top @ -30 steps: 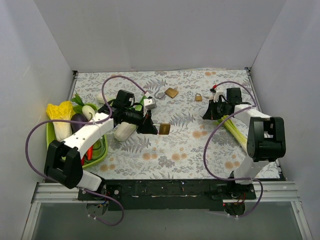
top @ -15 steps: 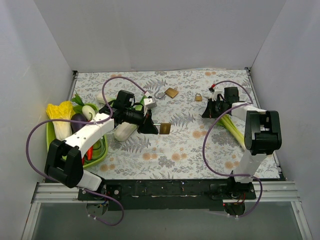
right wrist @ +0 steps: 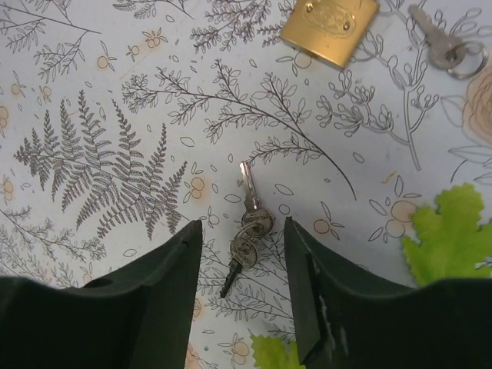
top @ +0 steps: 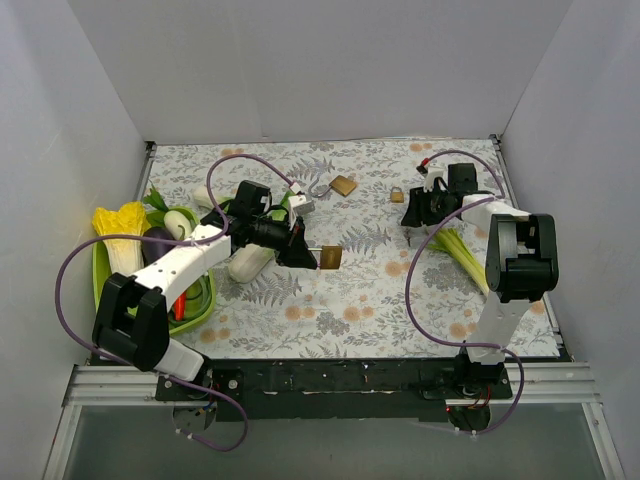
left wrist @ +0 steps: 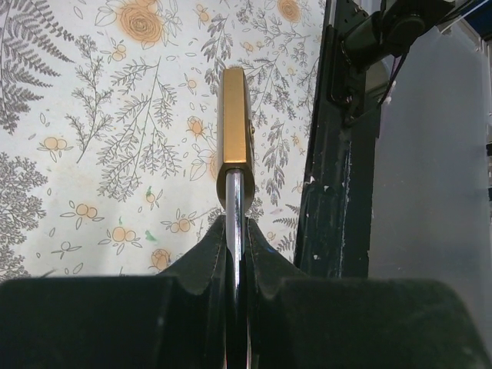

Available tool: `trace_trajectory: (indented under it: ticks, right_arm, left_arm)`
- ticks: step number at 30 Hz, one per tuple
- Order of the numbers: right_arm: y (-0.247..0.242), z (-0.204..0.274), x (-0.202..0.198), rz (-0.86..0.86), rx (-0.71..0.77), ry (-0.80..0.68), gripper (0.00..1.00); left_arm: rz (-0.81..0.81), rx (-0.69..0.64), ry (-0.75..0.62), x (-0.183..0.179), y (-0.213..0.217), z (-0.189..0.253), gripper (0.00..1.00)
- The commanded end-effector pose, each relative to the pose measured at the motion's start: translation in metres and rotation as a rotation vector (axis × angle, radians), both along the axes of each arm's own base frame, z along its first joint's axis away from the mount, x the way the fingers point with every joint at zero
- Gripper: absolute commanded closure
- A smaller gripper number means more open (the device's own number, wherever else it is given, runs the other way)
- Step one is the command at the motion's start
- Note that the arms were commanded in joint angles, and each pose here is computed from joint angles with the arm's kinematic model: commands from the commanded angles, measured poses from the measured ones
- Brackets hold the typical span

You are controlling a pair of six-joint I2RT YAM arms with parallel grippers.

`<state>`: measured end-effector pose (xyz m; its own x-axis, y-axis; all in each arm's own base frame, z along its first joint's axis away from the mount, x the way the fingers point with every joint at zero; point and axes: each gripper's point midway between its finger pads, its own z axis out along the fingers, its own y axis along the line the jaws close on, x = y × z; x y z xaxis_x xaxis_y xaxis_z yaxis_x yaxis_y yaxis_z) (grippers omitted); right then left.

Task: Lock with the key
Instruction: Place the key at the center of the board, then place the lock at the center of the board.

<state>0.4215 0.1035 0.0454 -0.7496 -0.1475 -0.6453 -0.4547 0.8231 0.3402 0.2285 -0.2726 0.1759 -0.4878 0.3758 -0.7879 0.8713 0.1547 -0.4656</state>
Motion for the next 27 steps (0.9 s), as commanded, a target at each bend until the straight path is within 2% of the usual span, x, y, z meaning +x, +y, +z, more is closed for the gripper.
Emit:
trace_trajectory:
  ticks: [1,3,7,8,10,11,12,15,18,22,27]
  right_arm:
    - [0.003,0.047,0.016,0.066,-0.005,-0.129,0.41]
    - [0.01,0.077,0.012,0.114,0.023,-0.188,0.29]
    - [0.035,0.133,-0.014,0.261,0.028,-0.332,0.21]
    - [0.041,0.158,-0.024,0.317,0.0,-0.426,0.19]
    - [0.067,0.166,-0.054,0.425,-0.009,-0.476,0.16]
    - [0.074,0.189,-0.071,0.464,-0.017,-0.558,0.15]
    - [0.093,0.182,-0.093,0.558,-0.029,-0.587,0.1]
    - [0.124,0.203,-0.141,0.703,-0.065,-0.747,0.07]
    - [0.147,0.201,-0.182,0.809,-0.056,-0.794,0.06]
    - [0.167,0.183,-0.213,0.929,-0.104,-0.798,0.05]
    - [0.181,0.169,-0.226,0.995,-0.129,-0.792,0.04]
  left_arm:
    - [0.017,-0.045,0.036,0.003,-0.006,0.017,1.0]
    - [0.027,-0.045,0.071,0.002,-0.007,0.017,1.0]
    - [0.077,-0.026,0.228,0.0,-0.012,0.015,1.0]
    - [0.079,-0.024,0.258,-0.001,-0.013,0.016,1.0]
    - [0.065,-0.028,0.328,-0.007,-0.018,0.017,1.0]
    - [0.076,-0.023,0.378,-0.009,-0.019,0.017,1.0]
    - [0.08,-0.019,0.402,-0.011,-0.02,0.017,1.0]
    - [0.084,-0.015,0.482,-0.016,-0.025,0.02,1.0]
    - [0.07,-0.02,0.513,-0.021,-0.028,0.026,1.0]
    - [0.053,-0.022,0.515,-0.031,-0.032,0.029,1.0]
    - [0.041,-0.033,0.484,-0.035,-0.036,0.037,1.0]
